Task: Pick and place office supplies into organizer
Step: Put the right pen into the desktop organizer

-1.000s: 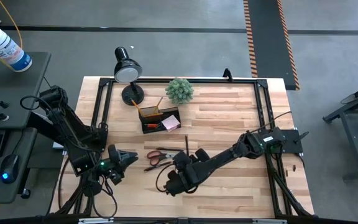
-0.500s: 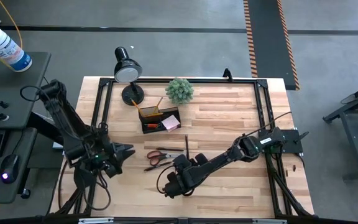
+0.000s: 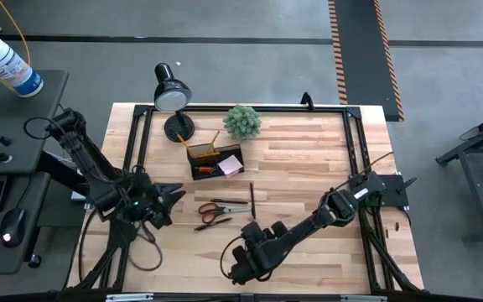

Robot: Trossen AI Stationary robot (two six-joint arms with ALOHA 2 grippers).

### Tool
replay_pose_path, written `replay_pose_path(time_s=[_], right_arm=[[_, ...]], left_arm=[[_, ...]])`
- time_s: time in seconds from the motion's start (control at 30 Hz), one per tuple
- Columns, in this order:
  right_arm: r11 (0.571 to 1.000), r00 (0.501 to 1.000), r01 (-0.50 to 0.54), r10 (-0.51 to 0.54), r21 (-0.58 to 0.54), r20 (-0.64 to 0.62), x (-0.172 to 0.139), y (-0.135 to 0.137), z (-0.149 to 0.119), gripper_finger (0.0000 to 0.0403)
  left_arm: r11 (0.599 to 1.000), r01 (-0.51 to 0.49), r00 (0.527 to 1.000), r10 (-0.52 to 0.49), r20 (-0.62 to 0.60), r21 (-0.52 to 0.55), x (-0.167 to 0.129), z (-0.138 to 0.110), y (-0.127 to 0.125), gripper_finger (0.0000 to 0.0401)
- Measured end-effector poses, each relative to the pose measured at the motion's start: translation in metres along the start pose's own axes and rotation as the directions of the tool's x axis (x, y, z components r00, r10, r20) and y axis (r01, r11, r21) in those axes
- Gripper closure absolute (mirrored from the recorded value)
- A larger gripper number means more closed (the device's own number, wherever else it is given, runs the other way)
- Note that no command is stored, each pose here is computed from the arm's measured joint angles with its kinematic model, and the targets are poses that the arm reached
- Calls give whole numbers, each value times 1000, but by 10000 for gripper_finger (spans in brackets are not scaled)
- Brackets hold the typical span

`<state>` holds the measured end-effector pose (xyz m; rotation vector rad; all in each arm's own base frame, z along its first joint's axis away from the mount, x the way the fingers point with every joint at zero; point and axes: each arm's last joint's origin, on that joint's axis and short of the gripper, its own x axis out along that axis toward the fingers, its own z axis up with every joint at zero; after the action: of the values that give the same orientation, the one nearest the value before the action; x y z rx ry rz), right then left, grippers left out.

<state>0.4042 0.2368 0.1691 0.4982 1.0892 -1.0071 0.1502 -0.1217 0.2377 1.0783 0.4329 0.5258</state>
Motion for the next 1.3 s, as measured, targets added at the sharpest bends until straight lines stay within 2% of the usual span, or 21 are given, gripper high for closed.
replay_pose_path(time_s=[0.27, 0.4, 0.5, 0.7, 0.77, 0.83, 0.97, 1.1, 1.2, 1.3], right_arm=[[986, 989, -145, 145, 84, 10, -4, 15, -14, 346], [992, 993, -93, 98, 83, -64, 6, 16, -40, 364], [994, 992, -66, 75, 88, -104, 0, 11, -57, 374], [992, 992, -65, 76, 104, -105, -11, 6, -74, 393], [989, 988, -86, 100, 119, -120, -17, 8, -73, 399], [980, 980, -149, 164, 135, -109, -29, 12, -70, 402], [965, 970, -240, 241, 104, -5, -49, 10, -57, 402], [979, 979, -196, 193, 55, 62, -53, 2, -44, 402], [996, 993, -83, 82, 9, 85, -55, -11, -32, 402], [995, 985, -92, 97, -37, 141, -68, -26, -17, 402]], left_arm=[[996, 73, 995, -76, -60, -45, 28, -5, 2, 258], [991, 110, 992, -114, -45, -75, 32, -4, 2, 258], [988, 121, 991, -125, -37, -97, 31, -3, 2, 258], [969, 184, 982, -187, -1, -165, 31, -3, 0, 258], [958, 227, 974, -227, 21, -176, 31, -2, -1, 258], [946, 264, 964, -261, 41, -189, 30, -2, -2, 258], [928, 302, 953, -296, 60, -217, 30, -1, -3, 258], [912, 338, 941, -330, 75, -231, 30, -1, -5, 258], [904, 360, 933, -352, 77, -229, 29, -2, -6, 258], [904, 361, 933, -354, 72, -229, 29, -3, -6, 258]])
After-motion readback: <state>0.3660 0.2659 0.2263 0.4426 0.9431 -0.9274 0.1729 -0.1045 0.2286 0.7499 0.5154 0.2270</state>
